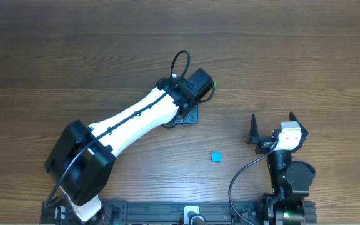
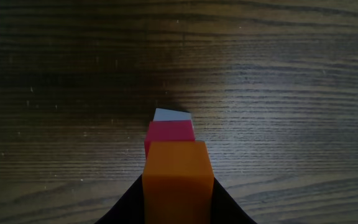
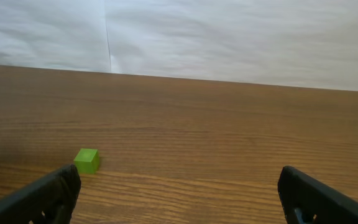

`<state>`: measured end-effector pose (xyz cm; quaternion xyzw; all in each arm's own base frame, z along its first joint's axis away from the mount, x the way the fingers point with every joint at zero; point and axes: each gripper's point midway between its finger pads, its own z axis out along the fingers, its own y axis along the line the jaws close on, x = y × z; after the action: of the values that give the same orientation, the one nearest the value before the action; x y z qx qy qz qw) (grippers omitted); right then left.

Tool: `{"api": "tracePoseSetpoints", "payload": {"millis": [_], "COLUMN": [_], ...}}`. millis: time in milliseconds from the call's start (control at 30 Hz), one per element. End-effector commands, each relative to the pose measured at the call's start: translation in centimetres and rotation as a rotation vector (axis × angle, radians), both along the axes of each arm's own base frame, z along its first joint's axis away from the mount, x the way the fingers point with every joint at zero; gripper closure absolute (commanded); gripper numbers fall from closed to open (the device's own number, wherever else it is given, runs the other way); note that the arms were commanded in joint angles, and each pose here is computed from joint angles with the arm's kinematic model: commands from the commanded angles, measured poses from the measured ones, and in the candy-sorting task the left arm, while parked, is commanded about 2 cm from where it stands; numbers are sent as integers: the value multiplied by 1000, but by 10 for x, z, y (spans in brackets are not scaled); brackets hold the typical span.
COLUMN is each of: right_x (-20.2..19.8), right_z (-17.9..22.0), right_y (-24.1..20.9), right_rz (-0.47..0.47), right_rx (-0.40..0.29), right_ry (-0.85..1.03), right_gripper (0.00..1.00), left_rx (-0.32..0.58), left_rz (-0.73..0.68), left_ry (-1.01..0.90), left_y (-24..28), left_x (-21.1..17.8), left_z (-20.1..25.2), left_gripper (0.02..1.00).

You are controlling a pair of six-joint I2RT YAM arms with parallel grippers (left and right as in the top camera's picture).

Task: Stack Cubes

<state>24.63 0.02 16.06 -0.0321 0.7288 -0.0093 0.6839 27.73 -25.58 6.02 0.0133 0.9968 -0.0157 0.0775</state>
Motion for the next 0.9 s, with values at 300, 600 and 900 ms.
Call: {"api": "tracePoseSetpoints", "payload": {"millis": [300, 600, 900], "right_x": [0, 0, 0], "right_z": [-2, -1, -1], "right_y": [0, 0, 0], "right_rz": [4, 4, 4], "right_rx": [-4, -4, -4], "right_ry": [0, -1, -1], "right_gripper": [9, 9, 7], "left_rx": [1, 12, 14], "left_rz": [3, 3, 3], "left_ry": [10, 21, 23], "left_y": [0, 0, 0], "left_x": [3, 2, 2], "left_z": [-2, -7, -8], "left_gripper": [976, 976, 939]}}
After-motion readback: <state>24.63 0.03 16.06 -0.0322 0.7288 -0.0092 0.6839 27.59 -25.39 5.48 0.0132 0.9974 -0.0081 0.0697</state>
